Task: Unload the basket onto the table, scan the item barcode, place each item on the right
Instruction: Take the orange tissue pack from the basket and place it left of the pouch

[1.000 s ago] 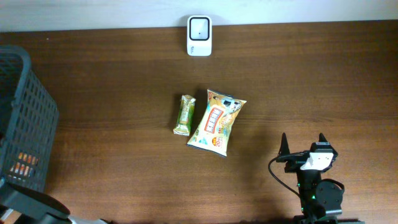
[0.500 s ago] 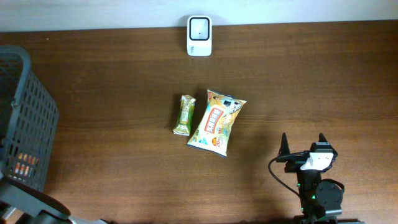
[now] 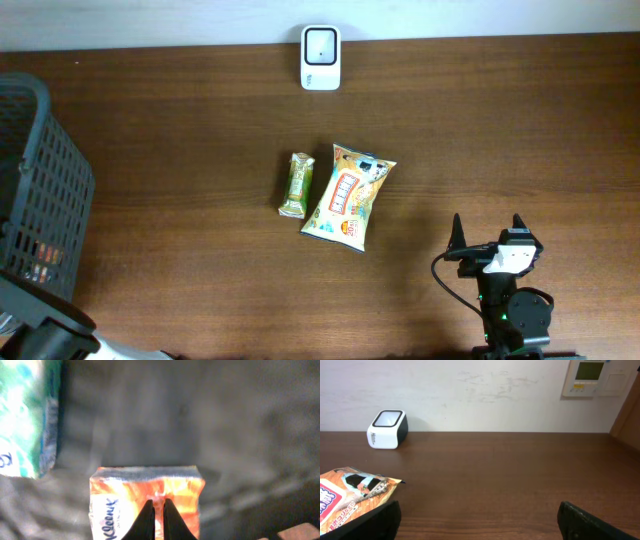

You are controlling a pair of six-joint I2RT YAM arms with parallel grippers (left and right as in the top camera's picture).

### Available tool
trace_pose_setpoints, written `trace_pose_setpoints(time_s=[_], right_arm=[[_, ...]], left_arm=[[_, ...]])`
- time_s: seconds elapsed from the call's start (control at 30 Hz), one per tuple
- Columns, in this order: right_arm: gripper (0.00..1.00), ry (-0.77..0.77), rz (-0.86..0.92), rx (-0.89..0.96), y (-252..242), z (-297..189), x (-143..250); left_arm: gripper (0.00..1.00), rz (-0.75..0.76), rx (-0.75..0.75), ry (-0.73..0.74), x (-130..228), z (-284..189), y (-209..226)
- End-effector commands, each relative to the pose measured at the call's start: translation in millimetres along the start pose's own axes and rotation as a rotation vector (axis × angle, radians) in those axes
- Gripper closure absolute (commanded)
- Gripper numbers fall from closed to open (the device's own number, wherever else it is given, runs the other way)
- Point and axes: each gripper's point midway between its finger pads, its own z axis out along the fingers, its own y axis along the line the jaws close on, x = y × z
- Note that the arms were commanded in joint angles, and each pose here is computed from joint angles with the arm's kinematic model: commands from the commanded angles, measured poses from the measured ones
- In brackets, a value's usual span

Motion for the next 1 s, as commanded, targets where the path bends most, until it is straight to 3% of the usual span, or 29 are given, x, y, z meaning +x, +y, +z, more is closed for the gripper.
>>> trace_pose_setpoints(time_s=[0.0, 0.07, 0.13, 0.17, 0.27, 0.47, 0.53, 0.6, 0.67, 0.7, 0.73, 0.77, 0.87, 0.97], right_arm=[[0.01, 0.008, -0.004, 0.006, -0.6, 0.1, 3.3], [0.01, 0.008, -0.004, 0.006, -0.6, 0.1, 3.3], [0.01, 0.008, -0.004, 0.006, -0.6, 0.1, 3.3], [0.01, 0.008, -0.004, 0.006, -0.6, 0.1, 3.3], [0.01, 0.008, -0.004, 0.006, -0.6, 0.1, 3.3], [0.01, 0.008, -0.004, 0.006, -0.6, 0.1, 3.3], [0.01, 0.008, -0.004, 0.006, -0.6, 0.1, 3.3], [0.01, 0.008, -0.004, 0.006, -0.6, 0.1, 3.3], [0.01, 0.008, -0.004, 0.006, -0.6, 0.1, 3.3], [0.01, 0.008, -0.004, 0.006, -0.6, 0.1, 3.3], [0.01, 0.008, -0.004, 0.006, -0.6, 0.1, 3.3], [0.01, 0.008, -0.004, 0.006, -0.6, 0.1, 3.3], [0.01, 0.008, -0.004, 0.006, -0.6, 0.1, 3.3], [0.01, 0.008, -0.004, 0.006, -0.6, 0.1, 3.3]], left_arm=[[1.0, -0.002, 0.04, -0.095, -34.7, -48.1, -12.7], [1.0, 0.001, 0.067, -0.182, -51.1, -90.1, -18.6], [0.48, 0.0, 0.061, -0.167, -45.7, -87.6, -16.6], [0.36, -0.001, 0.051, -0.136, -39.8, -73.7, -14.4], [0.29, -0.004, 0.017, -0.019, -27.4, -22.7, -10.0], [0.28, -0.006, -0.027, 0.124, -5.9, 34.4, -2.8], [0.3, -0.006, -0.036, 0.152, -0.7, 44.7, -0.7], [0.42, -0.007, -0.043, 0.176, 4.0, 52.9, 0.9], [0.44, 0.007, -0.054, 0.207, 10.8, 63.1, 3.7], [0.55, 0.007, -0.055, 0.212, 11.7, 65.0, 4.0], [0.8, 0.007, -0.055, 0.211, 11.6, 65.0, 4.0], [0.96, 0.007, -0.055, 0.212, 11.7, 65.0, 3.9], [1.0, 0.007, -0.044, 0.191, 3.5, 55.0, 0.5], [1.0, 0.01, -0.014, 0.089, -30.1, 3.2, -10.7]])
